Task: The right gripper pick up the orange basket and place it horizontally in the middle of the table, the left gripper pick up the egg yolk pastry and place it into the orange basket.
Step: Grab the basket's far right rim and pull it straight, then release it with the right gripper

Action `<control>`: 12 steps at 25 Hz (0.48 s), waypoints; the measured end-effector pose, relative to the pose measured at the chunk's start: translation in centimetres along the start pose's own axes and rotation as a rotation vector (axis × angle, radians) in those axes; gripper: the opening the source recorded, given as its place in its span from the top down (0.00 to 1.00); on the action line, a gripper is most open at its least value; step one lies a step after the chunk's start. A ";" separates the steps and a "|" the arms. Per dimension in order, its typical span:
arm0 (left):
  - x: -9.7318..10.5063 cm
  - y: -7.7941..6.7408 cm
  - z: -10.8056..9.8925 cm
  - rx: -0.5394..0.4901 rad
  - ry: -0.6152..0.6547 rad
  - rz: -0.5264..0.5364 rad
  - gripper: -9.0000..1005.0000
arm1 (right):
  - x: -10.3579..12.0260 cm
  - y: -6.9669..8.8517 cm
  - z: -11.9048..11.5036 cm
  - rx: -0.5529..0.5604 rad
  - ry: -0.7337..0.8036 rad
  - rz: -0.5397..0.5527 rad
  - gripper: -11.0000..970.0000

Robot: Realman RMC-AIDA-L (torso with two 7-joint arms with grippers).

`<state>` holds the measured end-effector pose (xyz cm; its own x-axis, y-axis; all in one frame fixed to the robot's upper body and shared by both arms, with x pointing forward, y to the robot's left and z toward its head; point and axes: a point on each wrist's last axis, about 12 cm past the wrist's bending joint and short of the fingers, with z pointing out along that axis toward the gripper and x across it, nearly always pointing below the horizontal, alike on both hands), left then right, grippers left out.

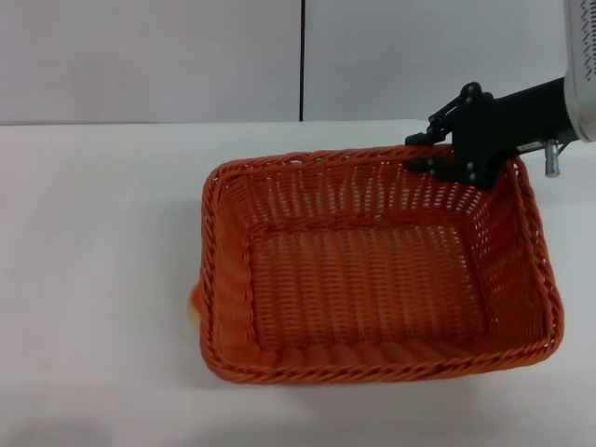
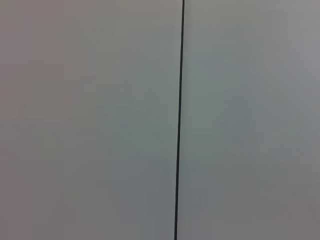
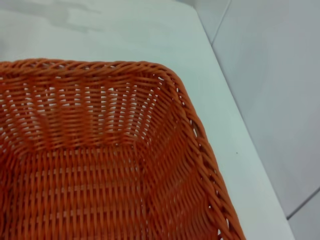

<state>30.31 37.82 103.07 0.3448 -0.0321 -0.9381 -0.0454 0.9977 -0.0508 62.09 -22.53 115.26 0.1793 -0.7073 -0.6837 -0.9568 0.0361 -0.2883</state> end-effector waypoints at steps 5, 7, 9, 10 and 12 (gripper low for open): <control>0.0 0.0 0.0 0.000 -0.002 -0.002 0.19 | -0.2 0.3 0.4 -0.003 -0.014 0.013 0.79; 0.0 0.0 0.0 0.000 -0.001 -0.001 0.19 | -0.2 0.4 0.5 -0.002 -0.018 0.022 0.79; 0.0 0.0 0.0 0.000 0.000 0.001 0.19 | -0.2 0.6 0.7 -0.006 -0.018 0.026 0.79; 0.0 0.0 0.0 0.000 0.001 0.003 0.19 | -0.2 0.7 0.8 -0.007 -0.017 0.026 0.79; 0.0 0.1 0.0 -0.003 0.001 0.005 0.19 | -0.1 0.8 0.8 -0.003 -0.016 0.027 0.73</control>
<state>30.29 37.90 103.07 0.3432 -0.0273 -0.9389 -0.0499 0.9976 -0.0472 61.51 -21.88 114.61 0.1574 -0.6949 -0.7017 -0.9620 0.0528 -0.2680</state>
